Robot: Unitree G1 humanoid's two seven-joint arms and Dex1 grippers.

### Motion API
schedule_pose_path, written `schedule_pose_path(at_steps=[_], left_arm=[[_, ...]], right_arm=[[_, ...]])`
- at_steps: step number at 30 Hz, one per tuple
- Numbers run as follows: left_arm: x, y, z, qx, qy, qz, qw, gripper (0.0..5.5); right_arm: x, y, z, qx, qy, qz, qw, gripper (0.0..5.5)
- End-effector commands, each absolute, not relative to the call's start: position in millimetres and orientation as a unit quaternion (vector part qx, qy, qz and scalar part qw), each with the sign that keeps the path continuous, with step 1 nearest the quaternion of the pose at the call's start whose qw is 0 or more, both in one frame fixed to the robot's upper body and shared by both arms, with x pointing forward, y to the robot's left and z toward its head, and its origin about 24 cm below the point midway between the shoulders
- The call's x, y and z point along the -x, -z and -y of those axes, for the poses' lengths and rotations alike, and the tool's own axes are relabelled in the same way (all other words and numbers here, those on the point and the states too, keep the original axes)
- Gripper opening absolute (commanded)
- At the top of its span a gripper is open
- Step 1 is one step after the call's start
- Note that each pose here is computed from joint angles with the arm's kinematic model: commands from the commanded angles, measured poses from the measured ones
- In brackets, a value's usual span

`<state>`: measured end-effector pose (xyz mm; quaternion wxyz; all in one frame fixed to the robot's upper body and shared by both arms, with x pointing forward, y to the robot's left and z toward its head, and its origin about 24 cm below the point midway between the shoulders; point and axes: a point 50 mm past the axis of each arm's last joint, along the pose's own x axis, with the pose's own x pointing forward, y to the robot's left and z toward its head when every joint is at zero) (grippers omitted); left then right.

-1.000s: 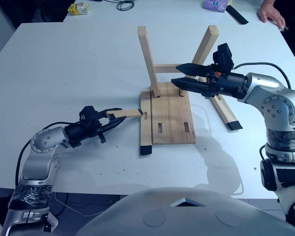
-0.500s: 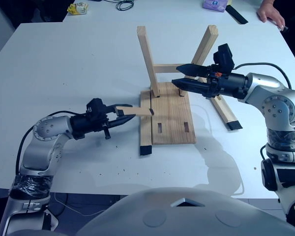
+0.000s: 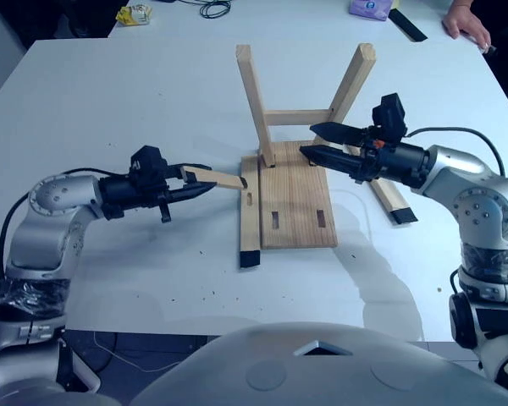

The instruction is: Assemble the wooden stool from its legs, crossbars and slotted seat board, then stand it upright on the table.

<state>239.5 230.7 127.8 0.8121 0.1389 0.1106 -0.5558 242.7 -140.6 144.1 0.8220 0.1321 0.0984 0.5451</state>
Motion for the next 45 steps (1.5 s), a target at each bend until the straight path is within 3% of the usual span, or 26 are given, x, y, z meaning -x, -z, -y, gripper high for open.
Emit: schedule_pose_path(at_steps=[1,10,21,45], left_arm=[[-253,-124,-225,-0.160,0.587,-0.161,0.777,1.31],[-276,-121,-215,-0.183,0.637,-0.213,0.718,1.31],[-284,-133,-200,-0.223,0.682,-0.225,0.659,1.31],[-280,-135,-191,-0.195,0.695,-0.196,0.663,1.31]], right_arm=[[-233,-142,138,-0.149,-0.527,-0.088,0.832,3.30],[-216,-134,132,-0.177,-0.484,-0.076,0.853,3.30],[-194,-124,127,-0.216,-0.411,-0.057,0.884,3.30],[-184,-118,127,-0.233,-0.380,-0.059,0.893,3.30]])
